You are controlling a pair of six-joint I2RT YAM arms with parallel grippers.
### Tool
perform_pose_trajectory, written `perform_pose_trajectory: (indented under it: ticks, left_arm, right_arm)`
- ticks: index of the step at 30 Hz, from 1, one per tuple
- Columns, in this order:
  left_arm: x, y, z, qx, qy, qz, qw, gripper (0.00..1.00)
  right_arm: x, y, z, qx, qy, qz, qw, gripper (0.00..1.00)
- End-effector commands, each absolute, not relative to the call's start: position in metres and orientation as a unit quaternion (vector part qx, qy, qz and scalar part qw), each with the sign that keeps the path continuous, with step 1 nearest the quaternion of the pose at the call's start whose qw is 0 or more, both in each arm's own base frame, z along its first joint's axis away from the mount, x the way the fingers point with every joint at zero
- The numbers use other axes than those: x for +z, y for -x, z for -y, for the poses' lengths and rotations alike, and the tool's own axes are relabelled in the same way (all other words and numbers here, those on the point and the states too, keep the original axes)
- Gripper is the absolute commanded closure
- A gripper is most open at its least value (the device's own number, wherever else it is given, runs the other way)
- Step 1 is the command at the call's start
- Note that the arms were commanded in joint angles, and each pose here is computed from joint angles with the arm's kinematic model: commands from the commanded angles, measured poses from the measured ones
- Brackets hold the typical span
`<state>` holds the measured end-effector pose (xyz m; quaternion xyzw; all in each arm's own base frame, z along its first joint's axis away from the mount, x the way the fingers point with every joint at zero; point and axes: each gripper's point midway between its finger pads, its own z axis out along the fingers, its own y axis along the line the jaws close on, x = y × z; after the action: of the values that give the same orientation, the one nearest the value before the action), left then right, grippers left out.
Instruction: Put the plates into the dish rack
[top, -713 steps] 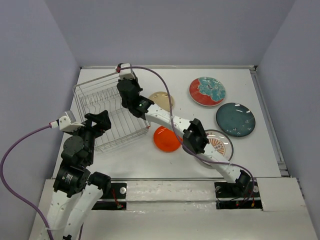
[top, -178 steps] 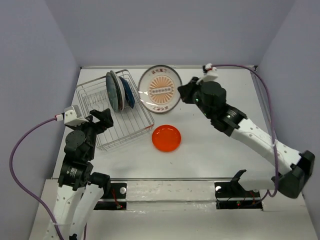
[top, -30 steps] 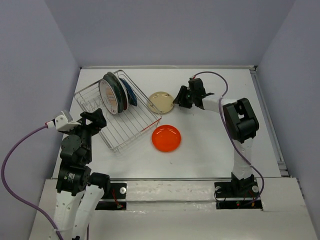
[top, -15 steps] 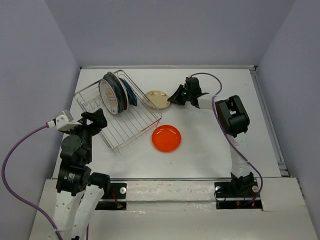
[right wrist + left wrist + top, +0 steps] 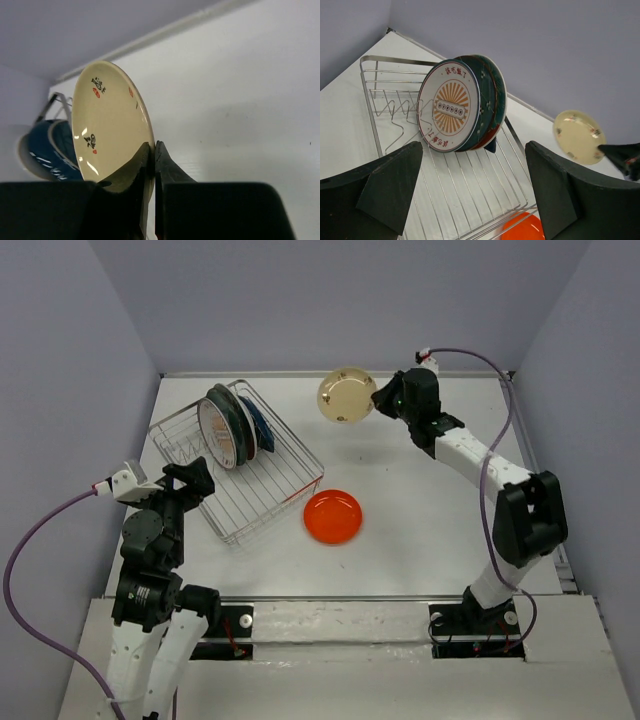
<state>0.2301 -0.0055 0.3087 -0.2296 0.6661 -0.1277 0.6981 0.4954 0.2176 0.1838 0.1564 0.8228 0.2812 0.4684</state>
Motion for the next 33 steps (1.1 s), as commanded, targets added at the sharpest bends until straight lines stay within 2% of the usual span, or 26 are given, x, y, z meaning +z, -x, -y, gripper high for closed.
perform_pose_trajectory:
  ticks: [1, 2, 5, 7, 8, 9, 10, 12, 13, 14, 15, 17, 18, 21, 22, 24, 33]
  left_arm:
    - [0.321, -0.23, 0.007, -0.136, 0.222, -0.646, 0.717, 0.05]
    - [0.322, -0.23, 0.006, -0.136, 0.224, -0.646, 0.718, 0.05]
    - [0.326, -0.225, -0.004, -0.123, 0.242, -0.635, 0.723, 0.04]
    - [0.33, -0.219, -0.02, -0.097, 0.277, -0.618, 0.729, 0.02]
    - [0.334, -0.214, -0.027, -0.091, 0.293, -0.606, 0.733, 0.01]
    - [0.336, -0.211, -0.036, -0.079, 0.311, -0.596, 0.736, 0.01]
    - [0.338, -0.207, -0.039, -0.077, 0.32, -0.59, 0.737, 0.01]
    - [0.341, -0.202, -0.048, -0.068, 0.343, -0.577, 0.738, 0.01]
    - [0.341, -0.2, -0.051, -0.065, 0.352, -0.573, 0.738, 0.01]
    - [0.343, -0.194, -0.059, -0.059, 0.374, -0.56, 0.737, 0.01]
    - [0.343, -0.191, -0.064, -0.049, 0.384, -0.555, 0.736, 0.01]
    - [0.345, -0.183, -0.071, -0.05, 0.411, -0.538, 0.734, 0.01]
    - [0.346, -0.178, -0.077, -0.047, 0.433, -0.523, 0.733, 0.01]
    - [0.345, -0.168, -0.086, -0.039, 0.461, -0.506, 0.729, 0.01]
    - [0.345, -0.167, -0.086, -0.042, 0.465, -0.503, 0.727, 0.01]
    - [0.345, -0.165, -0.087, -0.045, 0.468, -0.501, 0.727, 0.01]
    - [0.344, -0.167, -0.083, -0.057, 0.467, -0.503, 0.725, 0.01]
  right_arm:
    - [0.315, -0.476, -0.235, 0.23, -0.113, -0.735, 0.628, 0.93]
    - [0.341, -0.46, -0.265, 0.232, -0.076, -0.722, 0.648, 0.93]
    - [0.377, -0.451, -0.297, 0.201, -0.052, -0.702, 0.681, 0.93]
    - [0.388, -0.44, -0.326, 0.182, -0.035, -0.698, 0.692, 0.93]
    - [0.374, -0.444, -0.342, 0.165, -0.024, -0.707, 0.688, 0.93]
    - [0.401, -0.436, -0.358, 0.167, -0.026, -0.69, 0.703, 0.93]
    - [0.404, -0.434, -0.369, 0.163, -0.021, -0.689, 0.706, 0.93]
    - [0.389, -0.435, -0.399, 0.149, -0.003, -0.695, 0.703, 0.93]
    - [0.414, -0.433, -0.405, 0.156, -0.017, -0.679, 0.717, 0.93]
    - [0.393, -0.429, -0.431, 0.144, 0.01, -0.688, 0.712, 0.93]
    - [0.413, -0.422, -0.433, 0.153, 0.007, -0.676, 0.721, 0.93]
    - [0.411, -0.417, -0.464, 0.151, 0.024, -0.669, 0.728, 0.93]
    - [0.384, -0.421, -0.482, 0.134, 0.038, -0.677, 0.723, 0.93]
    - [0.395, -0.408, -0.506, 0.118, 0.062, -0.655, 0.744, 0.93]
    - [0.371, -0.412, -0.516, 0.081, 0.084, -0.657, 0.745, 0.93]
    - [0.378, -0.407, -0.52, 0.072, 0.072, -0.638, 0.763, 0.93]
    - [0.323, -0.412, -0.535, -0.023, 0.11, -0.617, 0.779, 0.93]
